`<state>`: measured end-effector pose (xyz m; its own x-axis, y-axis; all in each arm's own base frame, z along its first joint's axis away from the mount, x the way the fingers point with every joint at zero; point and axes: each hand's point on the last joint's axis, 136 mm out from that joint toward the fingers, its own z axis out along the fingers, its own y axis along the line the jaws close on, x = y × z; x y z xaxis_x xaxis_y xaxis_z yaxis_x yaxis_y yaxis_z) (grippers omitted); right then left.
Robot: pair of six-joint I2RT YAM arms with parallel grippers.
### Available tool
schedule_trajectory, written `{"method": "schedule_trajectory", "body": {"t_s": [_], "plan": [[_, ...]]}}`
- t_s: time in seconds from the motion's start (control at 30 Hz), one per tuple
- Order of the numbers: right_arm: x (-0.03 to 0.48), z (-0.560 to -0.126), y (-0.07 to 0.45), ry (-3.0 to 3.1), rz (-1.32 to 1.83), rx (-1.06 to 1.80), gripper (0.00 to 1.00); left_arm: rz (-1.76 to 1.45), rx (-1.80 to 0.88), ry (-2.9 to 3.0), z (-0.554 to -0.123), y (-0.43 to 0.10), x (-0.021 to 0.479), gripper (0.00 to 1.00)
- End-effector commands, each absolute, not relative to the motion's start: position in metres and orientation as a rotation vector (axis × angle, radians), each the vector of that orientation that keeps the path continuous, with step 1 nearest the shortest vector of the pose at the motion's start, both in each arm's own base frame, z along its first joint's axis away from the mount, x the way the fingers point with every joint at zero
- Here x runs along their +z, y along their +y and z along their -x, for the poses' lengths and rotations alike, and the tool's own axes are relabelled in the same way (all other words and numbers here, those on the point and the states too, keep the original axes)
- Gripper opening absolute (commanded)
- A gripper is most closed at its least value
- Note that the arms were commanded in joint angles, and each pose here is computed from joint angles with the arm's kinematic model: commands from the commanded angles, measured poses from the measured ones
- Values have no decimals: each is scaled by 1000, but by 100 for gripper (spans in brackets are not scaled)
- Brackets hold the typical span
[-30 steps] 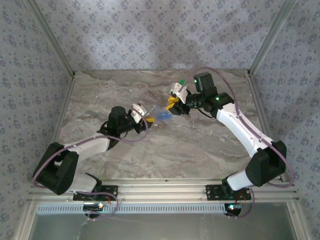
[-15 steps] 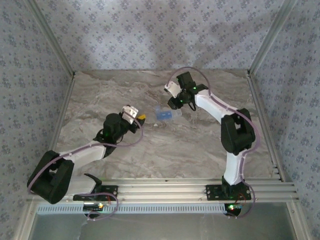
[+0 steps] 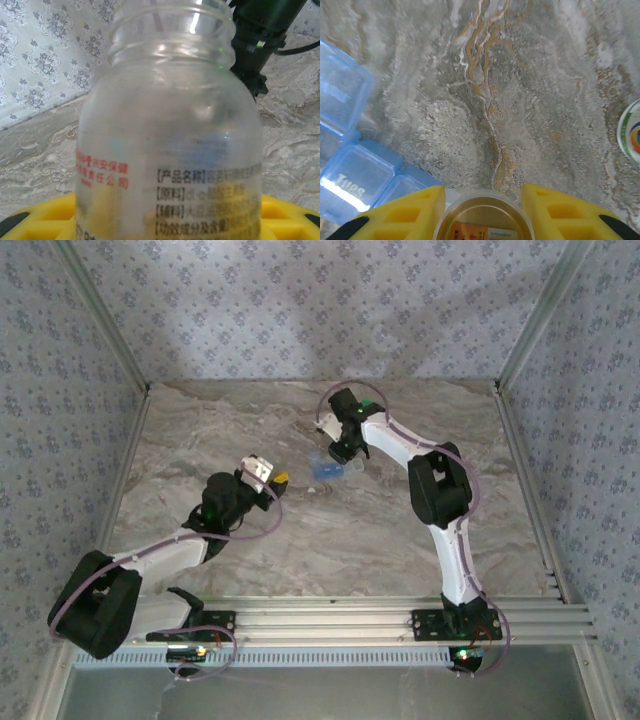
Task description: Sort the pills into containers
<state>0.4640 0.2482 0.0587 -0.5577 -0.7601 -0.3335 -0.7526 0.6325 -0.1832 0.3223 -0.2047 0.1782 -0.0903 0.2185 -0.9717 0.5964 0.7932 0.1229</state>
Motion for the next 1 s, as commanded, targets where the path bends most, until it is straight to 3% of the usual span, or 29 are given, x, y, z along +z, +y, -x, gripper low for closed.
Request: {"method": "schedule_trajectory", "body": {"t_s": [0.0,0.33,0.8,0.97], "plan": [[54,-463,243,2540,1191,-50,0,-656,-407,1626,-320,-214,184,12],[46,-443,241,2613,1219,10,0,-678,-421,1644,-318,-221,176,12],[70,-415,243,2670,936,373,0,-759,-400,1791,-329,-233,144,12],[107,-423,240,2531,791,510,0,-897,-383,1885,-327,-246,122,12]]}}
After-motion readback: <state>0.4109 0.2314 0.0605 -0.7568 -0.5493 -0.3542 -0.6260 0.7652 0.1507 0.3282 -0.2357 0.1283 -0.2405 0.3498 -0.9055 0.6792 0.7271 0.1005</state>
